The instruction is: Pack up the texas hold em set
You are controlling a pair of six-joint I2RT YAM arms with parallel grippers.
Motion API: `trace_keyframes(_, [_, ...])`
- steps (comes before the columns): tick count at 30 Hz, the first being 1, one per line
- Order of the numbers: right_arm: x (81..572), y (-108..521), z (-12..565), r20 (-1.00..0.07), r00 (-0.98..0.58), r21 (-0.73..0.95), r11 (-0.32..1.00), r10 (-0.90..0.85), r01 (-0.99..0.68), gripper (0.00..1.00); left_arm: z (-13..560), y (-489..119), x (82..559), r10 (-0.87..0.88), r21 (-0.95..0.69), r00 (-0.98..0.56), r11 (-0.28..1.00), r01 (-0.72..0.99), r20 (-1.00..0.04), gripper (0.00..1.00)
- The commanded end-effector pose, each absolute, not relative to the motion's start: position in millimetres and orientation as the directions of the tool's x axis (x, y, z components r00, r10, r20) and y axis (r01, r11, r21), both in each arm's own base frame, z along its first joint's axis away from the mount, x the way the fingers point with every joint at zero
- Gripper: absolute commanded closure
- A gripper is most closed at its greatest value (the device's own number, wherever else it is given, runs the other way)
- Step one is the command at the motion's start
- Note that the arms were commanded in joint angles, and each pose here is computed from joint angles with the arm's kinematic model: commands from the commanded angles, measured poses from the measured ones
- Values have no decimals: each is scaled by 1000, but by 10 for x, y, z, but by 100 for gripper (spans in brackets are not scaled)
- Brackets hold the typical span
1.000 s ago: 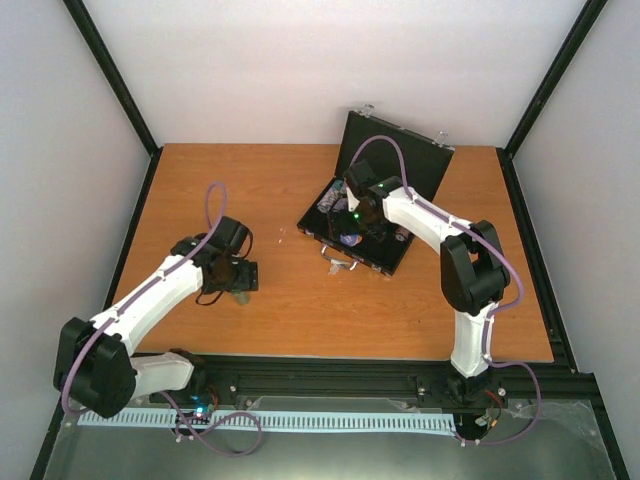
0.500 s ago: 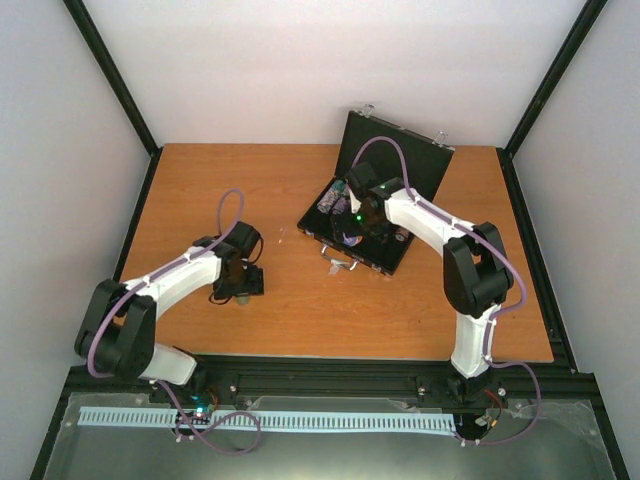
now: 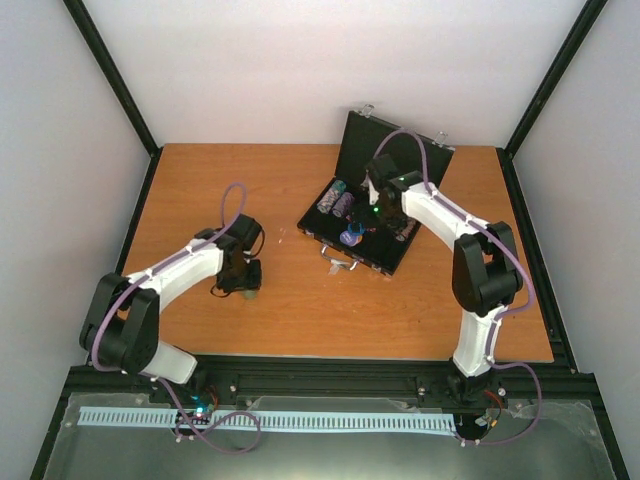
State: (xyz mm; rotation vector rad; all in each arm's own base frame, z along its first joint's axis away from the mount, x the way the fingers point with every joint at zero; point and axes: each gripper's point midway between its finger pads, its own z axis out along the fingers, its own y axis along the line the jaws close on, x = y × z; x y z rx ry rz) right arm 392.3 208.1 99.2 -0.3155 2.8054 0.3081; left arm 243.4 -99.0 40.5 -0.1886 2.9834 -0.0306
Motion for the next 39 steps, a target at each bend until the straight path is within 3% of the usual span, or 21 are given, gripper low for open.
trace_keyframes(1, [4032, 1788, 1203, -364, -923, 165, 967, -121, -192, 2, 1240, -1367, 2766, -61, -229, -951, 973, 12, -305, 99])
trace_keyframes(5, [4170, 1497, 1248, -391, -920, 159, 981, -38, -108, 2, 2118, -1700, 2995, -90, -420, -838, 891, 174, -539, 99])
trace_keyframes(10, [4313, 1268, 1252, -433, -901, 104, 993, -7, -57, 2, 2279, -1923, 3364, -181, -499, -752, 839, 218, -633, 99])
trace_keyframes(22, [4546, 819, 1118, -470, -879, 71, 996, 82, 55, 2, 2007, -2965, 4487, -200, -524, -726, 814, 251, -658, 99])
trace_keyframes(30, [4601, 673, 1072, -467, -877, 86, 993, 112, 81, 2, 1434, -3149, 4642, -216, -531, -785, 832, 163, -581, 99])
trace_keyframes(39, [4559, 639, 947, -440, -890, 96, 992, 119, 85, 2, 1049, -3196, 4734, -233, -513, -793, 851, 114, -562, 99])
